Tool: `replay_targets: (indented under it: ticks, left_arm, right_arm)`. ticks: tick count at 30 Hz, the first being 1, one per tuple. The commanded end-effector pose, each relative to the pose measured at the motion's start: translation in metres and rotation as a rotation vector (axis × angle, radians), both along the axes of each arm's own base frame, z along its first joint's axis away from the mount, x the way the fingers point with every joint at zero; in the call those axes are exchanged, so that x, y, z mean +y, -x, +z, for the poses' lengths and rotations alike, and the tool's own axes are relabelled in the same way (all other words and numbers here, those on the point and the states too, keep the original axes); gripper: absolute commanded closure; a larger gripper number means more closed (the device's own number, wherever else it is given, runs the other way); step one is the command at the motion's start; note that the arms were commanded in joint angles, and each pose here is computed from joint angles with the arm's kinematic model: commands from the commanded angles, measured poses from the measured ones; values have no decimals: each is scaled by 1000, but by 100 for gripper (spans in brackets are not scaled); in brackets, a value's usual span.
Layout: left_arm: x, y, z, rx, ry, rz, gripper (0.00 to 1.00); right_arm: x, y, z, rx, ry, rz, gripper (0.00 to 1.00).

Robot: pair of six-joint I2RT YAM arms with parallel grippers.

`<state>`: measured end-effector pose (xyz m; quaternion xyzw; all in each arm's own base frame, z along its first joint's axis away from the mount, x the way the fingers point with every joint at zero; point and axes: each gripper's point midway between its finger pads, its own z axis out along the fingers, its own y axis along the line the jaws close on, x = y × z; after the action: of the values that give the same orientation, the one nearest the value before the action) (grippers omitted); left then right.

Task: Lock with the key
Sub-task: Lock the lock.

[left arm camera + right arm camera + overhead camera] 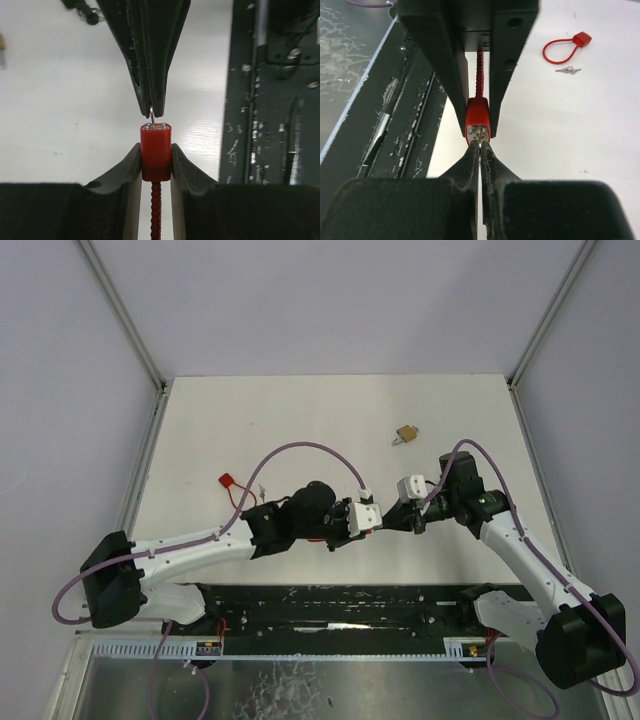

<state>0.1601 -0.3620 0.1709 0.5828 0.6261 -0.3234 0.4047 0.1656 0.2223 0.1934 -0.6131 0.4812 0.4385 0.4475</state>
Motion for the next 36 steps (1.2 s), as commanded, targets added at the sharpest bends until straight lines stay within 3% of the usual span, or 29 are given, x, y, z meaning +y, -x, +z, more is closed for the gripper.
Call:
replay_targets:
  ticks: [1, 6, 10, 14, 16, 19, 22, 26, 28, 32, 36]
  left_arm:
    - [15, -4, -21, -218, -160, 67, 100]
    - [24, -11, -26, -299, -195, 124, 100]
    - [21, 5, -21, -256, -130, 71, 100]
    - [13, 35, -15, -46, -26, -66, 100]
    - [15, 40, -11, 116, 14, -89, 100]
    - [16, 43, -6, 247, 47, -117, 100]
    - [17, 29, -16, 161, -7, -44, 100]
    - [26, 5, -29, -196, -143, 109, 100]
    - [30, -2, -31, -273, -183, 144, 100]
    - [32, -3, -37, -269, -201, 159, 100]
    - [21, 26, -27, -61, -84, 17, 100]
  right_arm:
    - [-3, -10, -6, -59, 24, -11, 100]
    - [-3, -13, -10, -17, 30, -26, 100]
    - [-5, -26, -15, -17, 70, -82, 100]
    - [-5, -21, -10, -20, 50, -67, 100]
    - [-6, -16, -9, -59, 38, -46, 100]
    - [-5, -11, -3, -80, 22, -28, 100]
    - [-4, -4, 2, -66, -7, 2, 100]
    - [-7, -8, 7, -82, -8, -15, 100]
    - [-9, -9, 9, -92, -7, -24, 100]
    - [-11, -11, 6, -102, 12, -39, 100]
    - [-12, -13, 8, -107, 12, -48, 100]
